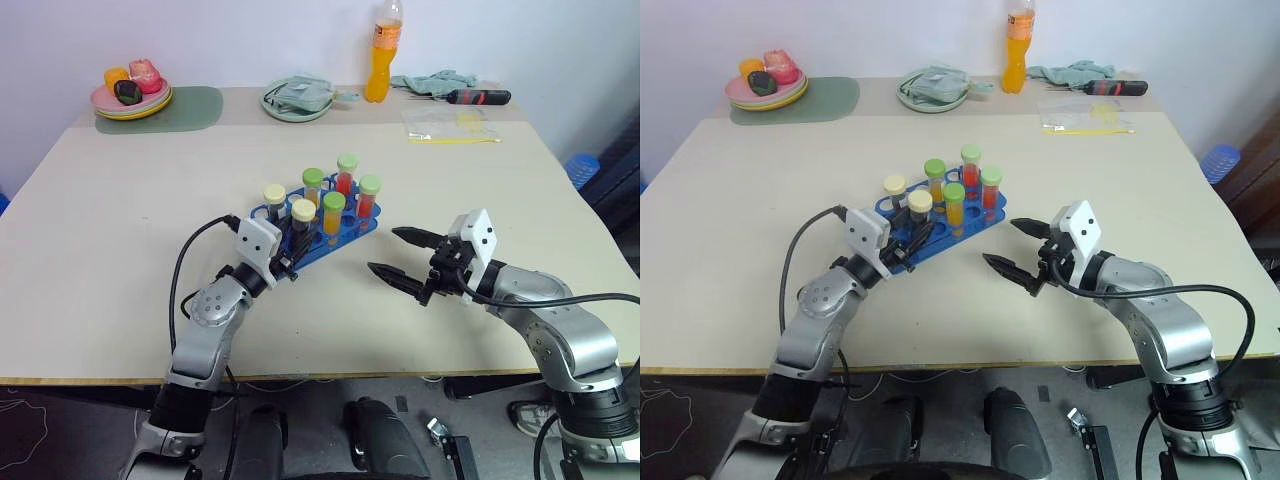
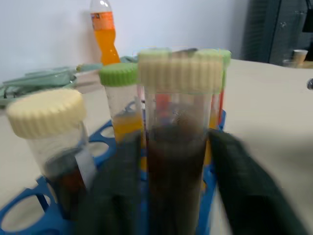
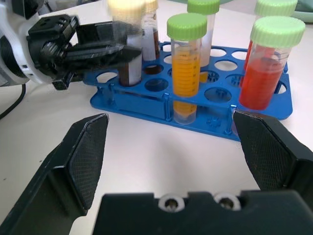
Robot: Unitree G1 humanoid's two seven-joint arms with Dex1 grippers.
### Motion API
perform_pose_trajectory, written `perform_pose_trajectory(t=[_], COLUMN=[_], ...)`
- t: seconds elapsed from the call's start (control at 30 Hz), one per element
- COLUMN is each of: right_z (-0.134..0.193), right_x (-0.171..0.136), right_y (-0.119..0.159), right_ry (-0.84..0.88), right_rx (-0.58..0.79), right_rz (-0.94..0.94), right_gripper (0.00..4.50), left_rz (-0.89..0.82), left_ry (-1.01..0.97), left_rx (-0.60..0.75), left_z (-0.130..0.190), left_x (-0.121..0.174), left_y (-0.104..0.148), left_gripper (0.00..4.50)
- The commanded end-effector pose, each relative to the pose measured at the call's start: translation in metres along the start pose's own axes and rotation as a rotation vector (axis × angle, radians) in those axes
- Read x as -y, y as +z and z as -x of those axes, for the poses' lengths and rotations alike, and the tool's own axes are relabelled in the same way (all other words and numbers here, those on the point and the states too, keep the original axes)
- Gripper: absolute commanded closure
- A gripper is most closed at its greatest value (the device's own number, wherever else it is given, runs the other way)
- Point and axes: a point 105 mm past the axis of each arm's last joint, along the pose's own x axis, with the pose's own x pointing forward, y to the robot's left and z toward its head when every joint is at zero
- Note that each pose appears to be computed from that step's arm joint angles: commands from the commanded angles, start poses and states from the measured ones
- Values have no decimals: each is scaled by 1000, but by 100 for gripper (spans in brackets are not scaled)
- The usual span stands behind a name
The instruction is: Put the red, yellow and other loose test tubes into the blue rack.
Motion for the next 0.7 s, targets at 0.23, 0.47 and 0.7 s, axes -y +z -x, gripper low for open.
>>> perform_pose_trajectory(t=[0.23, 0.47, 0.7], right_z=[38, 74, 75], right_x=[26, 55, 49], right_y=[19, 13, 2], right_ry=[-46, -142, -115], right_rx=[-18, -94, -129], right_rz=[63, 67, 59], right_gripper=[0, 0, 0], left_rz=[29, -34, -81], left_ry=[31, 13, 77], left_rx=[-16, -282, -399], left_z=[58, 128, 156], left_x=[-41, -67, -86], left_y=[43, 32, 17], left_gripper=[28, 28, 28])
